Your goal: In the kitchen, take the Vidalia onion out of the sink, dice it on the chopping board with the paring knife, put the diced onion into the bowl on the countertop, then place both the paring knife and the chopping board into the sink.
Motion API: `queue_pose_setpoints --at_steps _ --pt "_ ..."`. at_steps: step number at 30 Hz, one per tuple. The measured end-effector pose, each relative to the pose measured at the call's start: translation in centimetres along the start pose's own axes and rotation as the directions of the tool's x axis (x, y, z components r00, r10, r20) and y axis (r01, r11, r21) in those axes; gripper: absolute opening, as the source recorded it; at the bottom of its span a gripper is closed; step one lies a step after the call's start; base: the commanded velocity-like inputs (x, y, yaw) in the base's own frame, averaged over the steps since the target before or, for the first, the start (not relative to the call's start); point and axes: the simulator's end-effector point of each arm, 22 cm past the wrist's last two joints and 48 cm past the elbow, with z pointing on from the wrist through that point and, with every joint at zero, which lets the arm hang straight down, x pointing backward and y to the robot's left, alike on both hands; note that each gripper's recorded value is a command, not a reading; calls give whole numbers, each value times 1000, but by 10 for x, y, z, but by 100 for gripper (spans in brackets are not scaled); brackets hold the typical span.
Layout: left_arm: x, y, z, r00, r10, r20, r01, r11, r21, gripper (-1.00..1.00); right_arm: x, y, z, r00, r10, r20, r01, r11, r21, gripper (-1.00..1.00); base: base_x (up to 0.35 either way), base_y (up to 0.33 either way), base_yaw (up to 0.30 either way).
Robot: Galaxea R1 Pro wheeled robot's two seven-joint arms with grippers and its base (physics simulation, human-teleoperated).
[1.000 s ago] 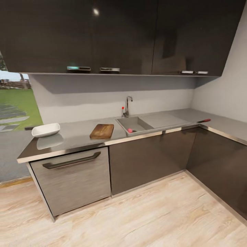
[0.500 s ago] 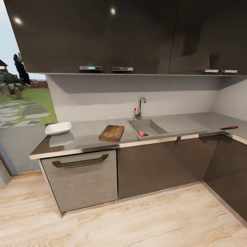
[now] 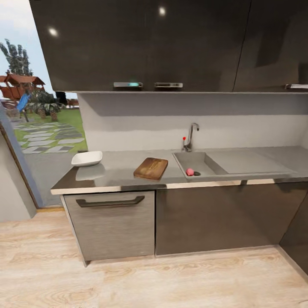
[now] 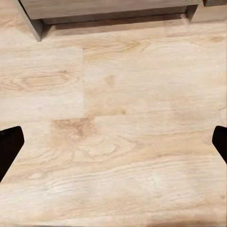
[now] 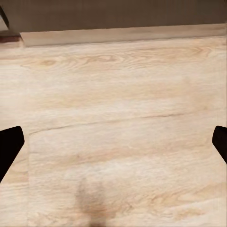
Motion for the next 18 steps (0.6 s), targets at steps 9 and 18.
queue_pose_setpoints --at_steps 9,18 --pt "0 0 0 1000 0 0 0 1000 0 100 0 0 0 1000 0 0 0 1000 0 100 18 -196 224" --pt "0 1 0 1000 0 -1 0 1000 -1 100 0 0 0 1000 0 0 0 1000 0 100 0 -23 11"
